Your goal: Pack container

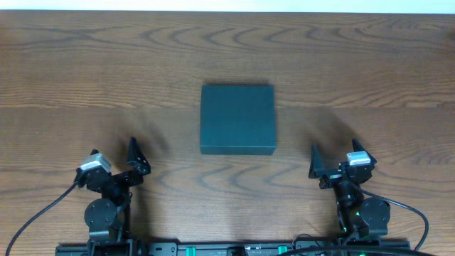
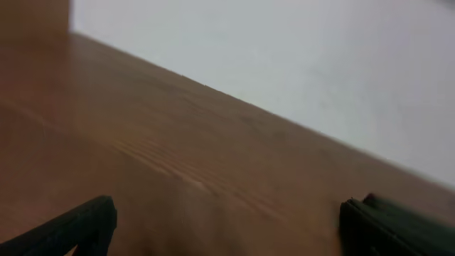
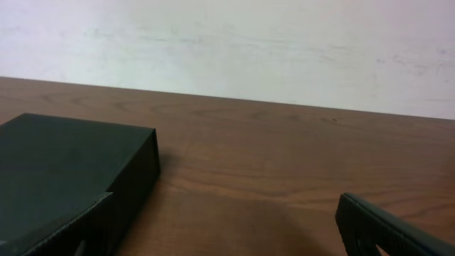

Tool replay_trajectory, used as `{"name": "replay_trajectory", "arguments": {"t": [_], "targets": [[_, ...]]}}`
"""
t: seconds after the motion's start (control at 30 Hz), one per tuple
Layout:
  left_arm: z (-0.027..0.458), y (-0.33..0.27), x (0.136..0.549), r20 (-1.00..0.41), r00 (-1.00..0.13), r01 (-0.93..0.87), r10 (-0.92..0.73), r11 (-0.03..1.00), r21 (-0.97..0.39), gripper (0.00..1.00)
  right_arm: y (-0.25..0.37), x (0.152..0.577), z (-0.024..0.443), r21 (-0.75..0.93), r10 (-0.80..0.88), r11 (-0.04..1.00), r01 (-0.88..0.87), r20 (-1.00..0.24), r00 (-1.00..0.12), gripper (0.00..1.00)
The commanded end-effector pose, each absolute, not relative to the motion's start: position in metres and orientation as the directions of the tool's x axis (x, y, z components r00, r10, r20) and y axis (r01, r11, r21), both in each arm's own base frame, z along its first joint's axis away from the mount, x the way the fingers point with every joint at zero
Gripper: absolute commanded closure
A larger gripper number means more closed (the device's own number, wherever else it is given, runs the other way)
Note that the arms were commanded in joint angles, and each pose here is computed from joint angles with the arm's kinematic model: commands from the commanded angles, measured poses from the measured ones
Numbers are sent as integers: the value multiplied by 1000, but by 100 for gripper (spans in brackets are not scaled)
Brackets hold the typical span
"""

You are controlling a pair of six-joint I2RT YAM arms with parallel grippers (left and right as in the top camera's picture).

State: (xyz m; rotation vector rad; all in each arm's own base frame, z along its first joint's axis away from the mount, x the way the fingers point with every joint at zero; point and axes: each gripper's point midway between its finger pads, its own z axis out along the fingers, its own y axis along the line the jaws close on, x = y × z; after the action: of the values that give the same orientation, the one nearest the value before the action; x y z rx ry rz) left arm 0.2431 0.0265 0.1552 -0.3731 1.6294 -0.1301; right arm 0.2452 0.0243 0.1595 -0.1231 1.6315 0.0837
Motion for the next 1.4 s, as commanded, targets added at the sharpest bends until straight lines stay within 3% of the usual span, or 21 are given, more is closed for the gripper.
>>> {"name": "replay_trajectory", "arguments": {"t": [0.0, 0.3, 1.37], "targets": [[137, 20, 243, -976, -133, -126, -171, 980, -154, 1, 24, 245, 159, -16, -25, 991, -131, -998, -62, 1], [137, 15, 243, -988, -149, -78, -47, 996, -36, 1, 24, 245, 159, -16, -25, 991, -131, -998, -62, 1], [137, 15, 243, -987, -151, -79, -46, 996, -35, 2, 24, 245, 159, -16, -25, 991, -131, -998, -62, 1]]}}
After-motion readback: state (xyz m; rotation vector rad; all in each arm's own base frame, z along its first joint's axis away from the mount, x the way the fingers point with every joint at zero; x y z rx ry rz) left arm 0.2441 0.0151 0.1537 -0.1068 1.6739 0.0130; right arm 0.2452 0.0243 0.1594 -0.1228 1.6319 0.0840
